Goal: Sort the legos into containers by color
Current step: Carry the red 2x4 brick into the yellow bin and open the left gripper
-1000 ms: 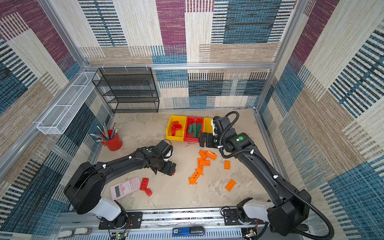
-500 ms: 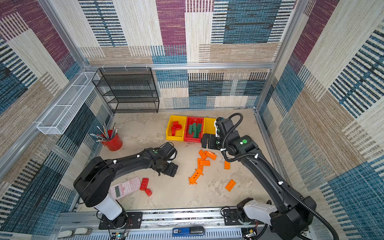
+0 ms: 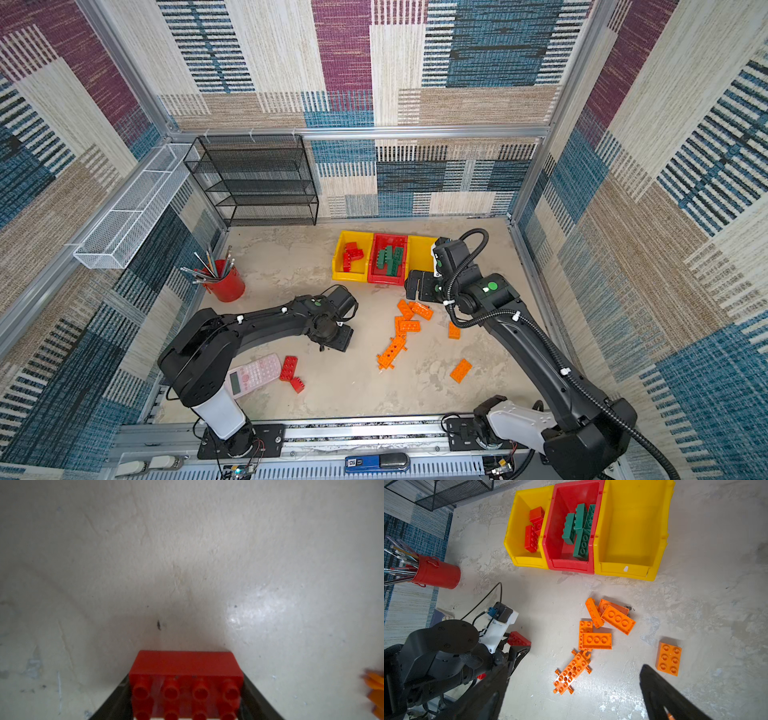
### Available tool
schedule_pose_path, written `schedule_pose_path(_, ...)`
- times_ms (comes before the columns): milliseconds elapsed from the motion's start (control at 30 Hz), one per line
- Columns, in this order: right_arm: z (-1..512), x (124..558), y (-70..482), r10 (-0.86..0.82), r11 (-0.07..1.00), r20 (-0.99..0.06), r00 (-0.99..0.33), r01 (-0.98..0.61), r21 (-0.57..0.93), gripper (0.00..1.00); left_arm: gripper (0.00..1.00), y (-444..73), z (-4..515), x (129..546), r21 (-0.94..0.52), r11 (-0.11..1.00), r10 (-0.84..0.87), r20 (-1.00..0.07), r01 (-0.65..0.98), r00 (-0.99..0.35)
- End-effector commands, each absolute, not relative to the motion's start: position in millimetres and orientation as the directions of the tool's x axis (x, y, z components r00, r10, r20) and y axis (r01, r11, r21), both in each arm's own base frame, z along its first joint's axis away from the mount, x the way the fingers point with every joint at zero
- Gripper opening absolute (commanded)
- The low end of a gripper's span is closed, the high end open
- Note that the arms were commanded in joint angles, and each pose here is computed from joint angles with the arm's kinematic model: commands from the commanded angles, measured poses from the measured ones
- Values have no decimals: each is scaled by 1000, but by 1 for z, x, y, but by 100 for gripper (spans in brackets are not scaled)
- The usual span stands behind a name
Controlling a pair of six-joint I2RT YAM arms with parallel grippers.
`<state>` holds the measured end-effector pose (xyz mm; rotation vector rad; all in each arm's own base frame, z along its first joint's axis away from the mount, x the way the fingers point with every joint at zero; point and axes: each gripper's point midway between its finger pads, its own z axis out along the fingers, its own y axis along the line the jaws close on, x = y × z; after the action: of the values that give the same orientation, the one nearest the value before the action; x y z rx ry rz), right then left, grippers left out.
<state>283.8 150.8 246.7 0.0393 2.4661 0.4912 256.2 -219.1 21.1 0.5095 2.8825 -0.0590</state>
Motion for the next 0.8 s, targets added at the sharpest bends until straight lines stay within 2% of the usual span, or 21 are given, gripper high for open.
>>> schedule_pose_path(0,249,285,146,153,937,-585,-796,-71,342,100,58,-217,25,259,20,941,333,-211,337,-919)
schedule_pose_path(267,252,287,141,164,943,-605,-779,-57,329,100,54,-223,72,299,96,923,384,-282,372,-879)
schedule_pose_path(467,252,290,138,188,943,-613,-768,-34,332,100,54,-228,112,370,66,945,321,-379,321,-868)
schedule_pose_path(767,255,297,133,223,946,-618,-754,14,324,100,54,-231,132,483,51,960,270,-447,277,-853)
